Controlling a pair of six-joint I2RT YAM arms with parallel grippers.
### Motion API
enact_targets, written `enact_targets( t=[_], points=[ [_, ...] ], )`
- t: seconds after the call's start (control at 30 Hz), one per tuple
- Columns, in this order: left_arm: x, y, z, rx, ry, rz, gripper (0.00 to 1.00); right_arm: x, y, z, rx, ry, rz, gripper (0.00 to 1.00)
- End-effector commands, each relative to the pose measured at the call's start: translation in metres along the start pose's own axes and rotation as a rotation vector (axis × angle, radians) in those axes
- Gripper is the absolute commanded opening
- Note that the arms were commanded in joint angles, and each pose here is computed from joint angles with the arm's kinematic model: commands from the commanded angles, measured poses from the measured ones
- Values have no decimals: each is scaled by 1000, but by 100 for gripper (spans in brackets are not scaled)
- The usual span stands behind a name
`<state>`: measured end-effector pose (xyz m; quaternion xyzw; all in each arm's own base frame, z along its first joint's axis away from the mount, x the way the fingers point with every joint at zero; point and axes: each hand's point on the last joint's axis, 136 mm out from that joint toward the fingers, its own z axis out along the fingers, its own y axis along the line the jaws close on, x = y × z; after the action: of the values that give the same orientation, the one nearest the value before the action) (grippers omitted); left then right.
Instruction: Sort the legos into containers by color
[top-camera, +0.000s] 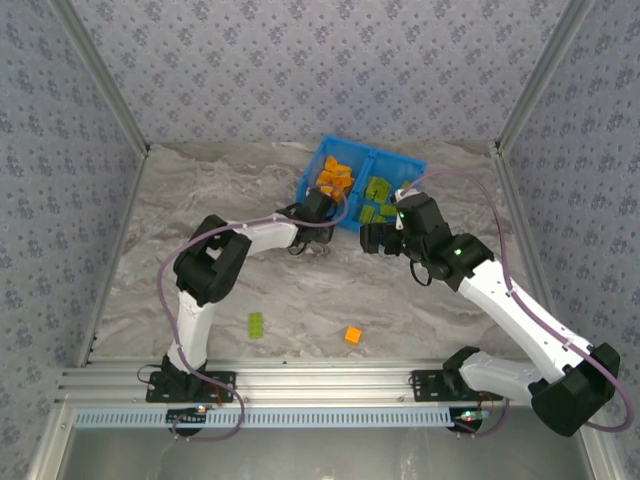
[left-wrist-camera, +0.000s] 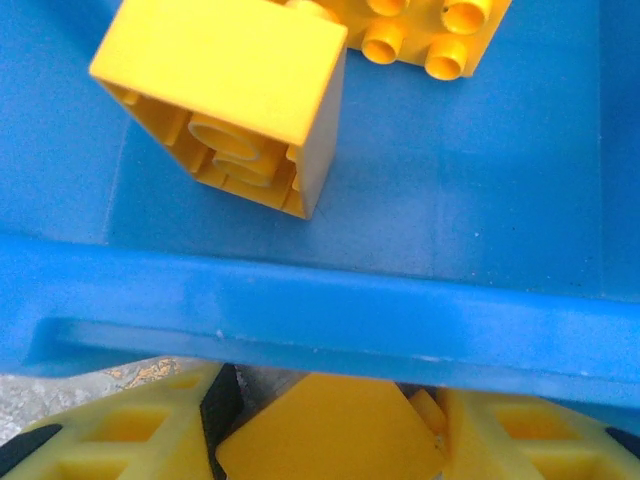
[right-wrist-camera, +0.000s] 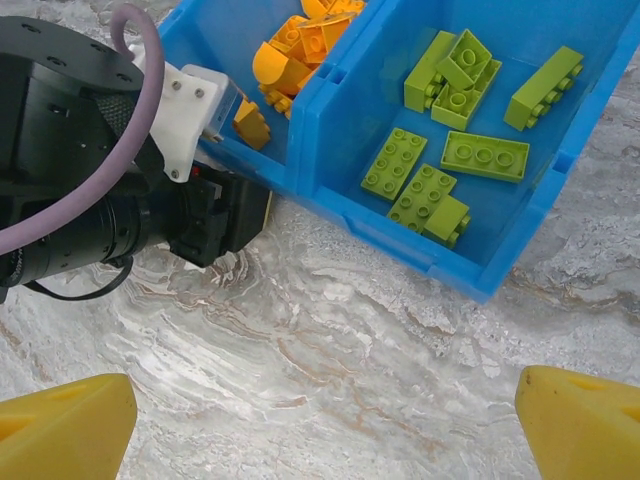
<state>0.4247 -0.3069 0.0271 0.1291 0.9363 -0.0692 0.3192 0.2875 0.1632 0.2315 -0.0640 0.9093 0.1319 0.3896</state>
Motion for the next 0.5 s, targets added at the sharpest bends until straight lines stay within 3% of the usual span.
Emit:
enact_targets(
  t=[0.0,0.2,0.33,0.47],
  points=[
    [36,-5,-5,49,97,-9,48,-5,0,-6,9,-10,19,100],
    [9,-9,-61,86,-10,-43,47,-7,1,-7,8,-16,18,100],
    [-32,-7,-96,72,-109,-33,47,-8,3,-7,1,-19,19,100],
    [-82,-5,-103,32,-189,2,48,-8,4,-8,-4,-19,22,100]
  ],
)
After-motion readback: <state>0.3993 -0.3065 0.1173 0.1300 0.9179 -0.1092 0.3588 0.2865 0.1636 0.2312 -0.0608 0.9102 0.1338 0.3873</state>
